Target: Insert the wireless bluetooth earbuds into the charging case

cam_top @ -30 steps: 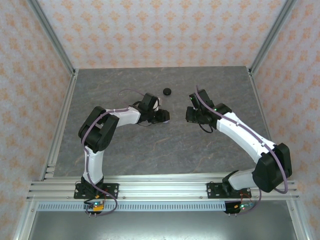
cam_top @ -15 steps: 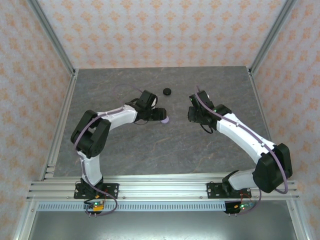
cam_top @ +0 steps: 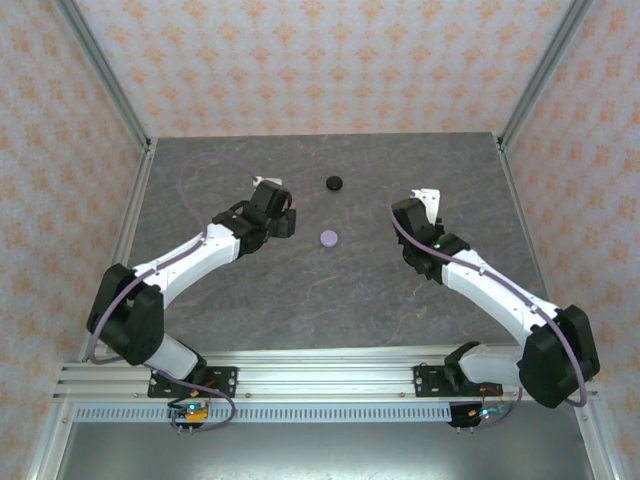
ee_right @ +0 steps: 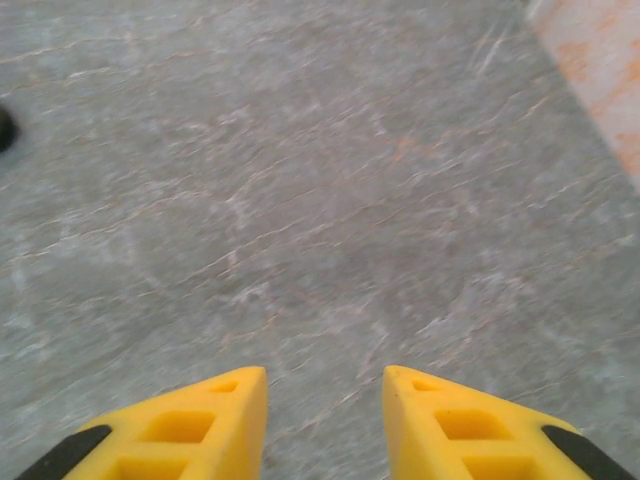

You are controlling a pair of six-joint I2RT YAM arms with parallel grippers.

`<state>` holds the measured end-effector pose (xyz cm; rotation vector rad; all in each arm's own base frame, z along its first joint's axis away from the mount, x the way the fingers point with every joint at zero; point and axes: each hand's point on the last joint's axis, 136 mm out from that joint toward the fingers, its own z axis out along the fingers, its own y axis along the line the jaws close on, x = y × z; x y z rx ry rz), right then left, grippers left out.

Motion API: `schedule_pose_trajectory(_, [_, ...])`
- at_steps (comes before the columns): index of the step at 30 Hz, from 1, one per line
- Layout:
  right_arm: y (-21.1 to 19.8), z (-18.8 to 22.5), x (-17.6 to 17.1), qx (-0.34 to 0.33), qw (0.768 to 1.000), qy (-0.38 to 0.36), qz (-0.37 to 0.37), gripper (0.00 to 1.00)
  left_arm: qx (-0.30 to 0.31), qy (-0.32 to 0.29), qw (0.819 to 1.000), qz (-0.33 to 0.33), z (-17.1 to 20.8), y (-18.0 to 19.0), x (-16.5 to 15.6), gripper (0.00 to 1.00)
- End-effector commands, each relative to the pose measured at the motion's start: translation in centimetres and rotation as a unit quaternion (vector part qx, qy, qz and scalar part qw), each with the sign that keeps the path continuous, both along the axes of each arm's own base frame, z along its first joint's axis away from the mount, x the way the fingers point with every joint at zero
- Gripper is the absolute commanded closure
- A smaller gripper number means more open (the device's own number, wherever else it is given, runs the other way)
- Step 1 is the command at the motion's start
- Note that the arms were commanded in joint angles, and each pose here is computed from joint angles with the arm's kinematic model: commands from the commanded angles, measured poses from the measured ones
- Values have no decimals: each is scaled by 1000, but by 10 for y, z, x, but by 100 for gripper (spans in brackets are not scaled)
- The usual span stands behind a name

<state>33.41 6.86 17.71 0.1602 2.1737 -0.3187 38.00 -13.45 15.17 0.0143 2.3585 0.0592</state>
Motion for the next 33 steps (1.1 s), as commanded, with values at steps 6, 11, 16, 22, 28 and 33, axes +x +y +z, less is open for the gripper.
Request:
schedule_pose_trajectory(6, [-51,19,11,-57,992,-84,-79,61,138,-87,983,82,34,76,-5,24])
schedule_pose_trajectory(11, [-79,7,11,-45,986,-104,-120,59,166,-122,971,119,36,108,-8,22])
schedule_pose_trajectory(16, [-105,-7,6,-43,981,-109,-155,57,175,-128,964,156,24,140,-13,18])
schedule_pose_trajectory(22, [-122,-26,4,-10,980,-106,-168,48,163,-127,965,159,0,161,-16,13])
schedule_pose_trajectory(28, [-122,-39,13,37,983,-105,-143,40,130,-131,970,160,-19,169,-14,6])
schedule_pose_trajectory(33, [-118,-44,18,57,984,-128,-109,37,110,-162,971,136,-26,167,-14,1])
